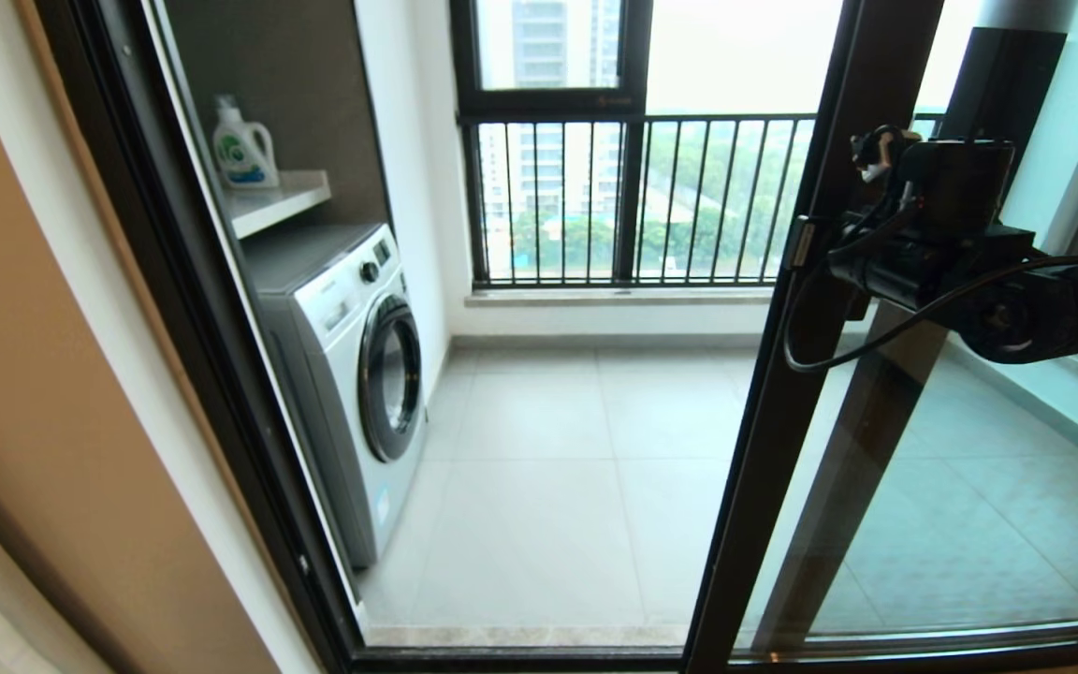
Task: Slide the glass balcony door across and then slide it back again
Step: Open the slid door
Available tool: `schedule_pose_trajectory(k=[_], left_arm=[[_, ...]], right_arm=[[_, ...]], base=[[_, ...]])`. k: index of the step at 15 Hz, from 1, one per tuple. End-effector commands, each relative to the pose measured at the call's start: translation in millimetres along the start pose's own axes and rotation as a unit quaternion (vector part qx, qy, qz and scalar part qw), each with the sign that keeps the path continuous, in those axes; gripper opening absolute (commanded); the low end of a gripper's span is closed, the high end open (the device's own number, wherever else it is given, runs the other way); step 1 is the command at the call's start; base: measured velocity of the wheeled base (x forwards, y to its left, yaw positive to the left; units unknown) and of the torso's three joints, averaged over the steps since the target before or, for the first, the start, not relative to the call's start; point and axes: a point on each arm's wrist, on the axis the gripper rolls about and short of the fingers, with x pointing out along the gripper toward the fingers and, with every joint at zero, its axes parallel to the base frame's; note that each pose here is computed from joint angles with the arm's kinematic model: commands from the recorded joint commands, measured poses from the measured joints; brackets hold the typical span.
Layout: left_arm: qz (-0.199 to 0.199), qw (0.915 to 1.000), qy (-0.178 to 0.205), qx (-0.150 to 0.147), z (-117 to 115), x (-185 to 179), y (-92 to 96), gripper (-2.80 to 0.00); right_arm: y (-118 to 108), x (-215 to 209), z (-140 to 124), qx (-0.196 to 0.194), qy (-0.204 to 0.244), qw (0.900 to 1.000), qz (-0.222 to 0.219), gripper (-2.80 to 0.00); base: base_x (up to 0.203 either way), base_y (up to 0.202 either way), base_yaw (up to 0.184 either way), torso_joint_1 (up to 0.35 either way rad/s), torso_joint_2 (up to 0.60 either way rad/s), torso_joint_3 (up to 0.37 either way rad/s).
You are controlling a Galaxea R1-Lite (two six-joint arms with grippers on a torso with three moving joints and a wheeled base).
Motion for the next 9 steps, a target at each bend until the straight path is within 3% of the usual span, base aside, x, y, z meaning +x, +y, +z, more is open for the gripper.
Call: schedule_pose_trajectory(k=[1, 9], left_arm=[[0.000, 1.0000, 0.001, 0.000, 0.0, 0.1, 0.0, -2.80], [0.000, 1.0000, 0.001, 0.000, 0.0, 0.1, 0.0, -2.80]], right_arm=[[-21.1, -3.2, 7.9, 0.002, -0.010, 1.000, -0.019, -2.80], [-68.7, -8.5, 3.7, 0.002, 0.004, 0.999, -0.047, -2.80]], base=[[0.000, 0.000, 0.000, 0.000, 0.00, 0.000], [0.000, 0.000, 0.000, 0.000, 0.00, 0.000]])
